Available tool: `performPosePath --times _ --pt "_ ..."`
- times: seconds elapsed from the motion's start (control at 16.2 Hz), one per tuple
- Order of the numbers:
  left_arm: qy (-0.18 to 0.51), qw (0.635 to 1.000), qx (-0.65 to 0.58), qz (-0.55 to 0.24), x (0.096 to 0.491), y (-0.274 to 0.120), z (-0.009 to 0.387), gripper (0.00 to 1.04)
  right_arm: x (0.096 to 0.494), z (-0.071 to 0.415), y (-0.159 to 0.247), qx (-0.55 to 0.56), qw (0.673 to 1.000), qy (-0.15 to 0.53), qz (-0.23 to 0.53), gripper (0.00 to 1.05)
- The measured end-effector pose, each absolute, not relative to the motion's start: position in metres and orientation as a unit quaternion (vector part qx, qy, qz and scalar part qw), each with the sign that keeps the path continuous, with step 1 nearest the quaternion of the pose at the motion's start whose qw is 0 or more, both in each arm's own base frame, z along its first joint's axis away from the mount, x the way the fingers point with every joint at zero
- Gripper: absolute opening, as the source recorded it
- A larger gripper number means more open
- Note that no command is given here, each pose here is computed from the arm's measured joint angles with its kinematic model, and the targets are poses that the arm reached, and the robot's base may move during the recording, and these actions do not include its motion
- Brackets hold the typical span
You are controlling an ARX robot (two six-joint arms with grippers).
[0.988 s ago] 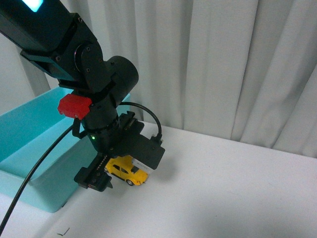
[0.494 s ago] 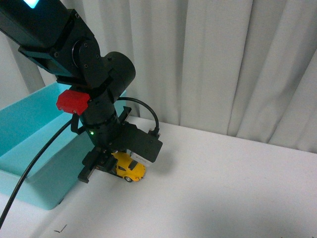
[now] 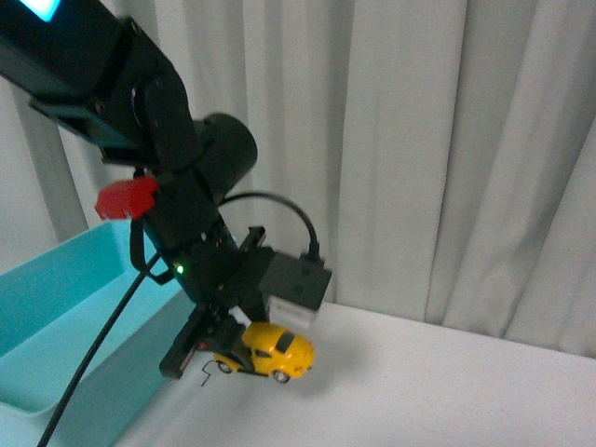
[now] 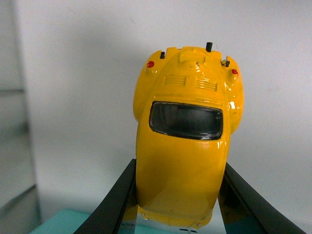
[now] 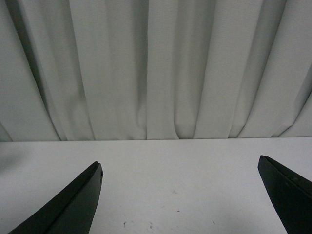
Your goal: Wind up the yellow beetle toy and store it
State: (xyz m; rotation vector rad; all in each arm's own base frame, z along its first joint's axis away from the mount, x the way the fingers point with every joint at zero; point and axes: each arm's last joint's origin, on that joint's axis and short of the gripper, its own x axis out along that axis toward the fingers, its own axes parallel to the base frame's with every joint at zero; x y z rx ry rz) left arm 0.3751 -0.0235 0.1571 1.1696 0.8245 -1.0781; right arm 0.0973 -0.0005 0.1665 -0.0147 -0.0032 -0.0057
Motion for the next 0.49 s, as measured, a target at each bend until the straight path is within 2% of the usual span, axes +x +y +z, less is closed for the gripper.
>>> performPosePath --times 0.12,0.25,0.37,0.49 --pt "0.297 0.704 0.461 -0.452 0.373 -0.016 0.212 0.40 0.097 0.167 -0.001 -0.007 1.000 -0.002 -0.003 0.98" --pt "0.272 0.770 0.405 -0.411 0.371 0.009 0.257 0.40 0.097 0.167 -0.001 -0.007 1.000 -0.002 -0.003 0.98" --pt "0.291 0.813 0.358 -0.354 0.375 0.036 0.277 0.40 0.097 0.167 -0.001 -0.007 1.000 -0.002 -0.003 0.98" --pt "0.341 0.840 0.313 -0.284 0.381 0.064 0.282 0.40 0.097 0.167 -0.001 -0.007 1.000 -0.002 -0.003 0.98"
